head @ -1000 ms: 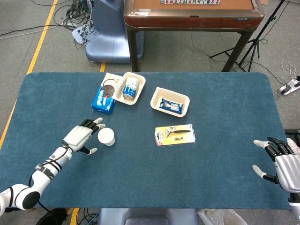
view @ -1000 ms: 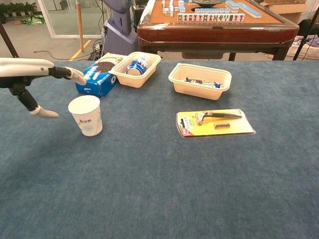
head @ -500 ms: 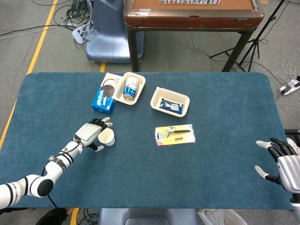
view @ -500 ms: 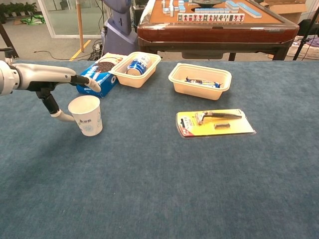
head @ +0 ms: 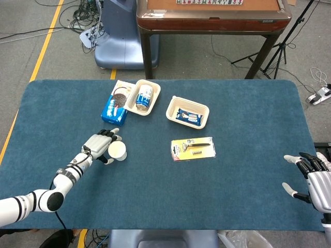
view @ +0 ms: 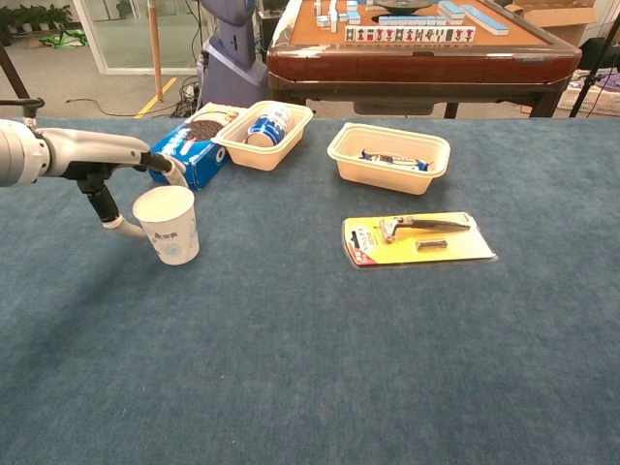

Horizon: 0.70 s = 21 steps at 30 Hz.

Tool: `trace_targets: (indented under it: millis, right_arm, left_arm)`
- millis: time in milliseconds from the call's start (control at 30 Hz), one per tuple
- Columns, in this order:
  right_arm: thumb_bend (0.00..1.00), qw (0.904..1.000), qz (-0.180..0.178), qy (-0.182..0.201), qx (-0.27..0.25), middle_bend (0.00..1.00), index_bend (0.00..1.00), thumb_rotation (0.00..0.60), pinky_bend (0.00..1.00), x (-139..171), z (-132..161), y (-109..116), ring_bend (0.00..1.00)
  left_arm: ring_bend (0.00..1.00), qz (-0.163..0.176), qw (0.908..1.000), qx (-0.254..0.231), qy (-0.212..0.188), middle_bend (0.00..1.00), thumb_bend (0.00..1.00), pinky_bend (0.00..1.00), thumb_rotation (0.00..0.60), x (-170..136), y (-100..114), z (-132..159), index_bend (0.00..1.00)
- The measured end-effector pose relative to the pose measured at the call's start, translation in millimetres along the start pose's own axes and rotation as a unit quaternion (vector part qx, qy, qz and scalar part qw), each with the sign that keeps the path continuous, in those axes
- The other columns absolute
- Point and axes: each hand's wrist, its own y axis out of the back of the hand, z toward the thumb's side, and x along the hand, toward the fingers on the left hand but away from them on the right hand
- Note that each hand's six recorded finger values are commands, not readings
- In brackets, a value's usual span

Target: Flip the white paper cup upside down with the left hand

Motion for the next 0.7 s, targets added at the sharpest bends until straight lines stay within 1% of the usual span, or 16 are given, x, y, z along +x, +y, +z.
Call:
trace_targets:
  millis: [167, 467, 700]
  right_arm:
    - [0.19, 1.0000, 0.001, -0.002, 0.000, 0.32, 0.28, 0.600, 0.20, 0.1, -1.6, -0.4, 0.15]
    - [0.19, 1.0000, 0.001, -0.006, 0.000, 0.32, 0.28, 0.600, 0.20, 0.4, -3.6, -0.8, 0.15]
    - [0.19, 1.0000, 0.001, -0.007, 0.000, 0.32, 0.28, 0.600, 0.20, 0.7, -3.6, -0.7, 0.15]
  left_arm:
    - [0.00, -0.004, 1.0000, -0.003, -0.002, 0.00, 0.22, 0.00, 0.600, 1.9, 1.6, 2.9, 0.21]
    - [0.00, -0.006, 1.0000, -0.001, 0.003, 0.00, 0.22, 0.00, 0.600, 5.9, 1.7, 1.6, 0.29]
    - [0.00, 0.008, 0.9995, -0.031, 0.001, 0.00, 0.22, 0.00, 0.600, 6.2, 7.0, 2.2, 0.33]
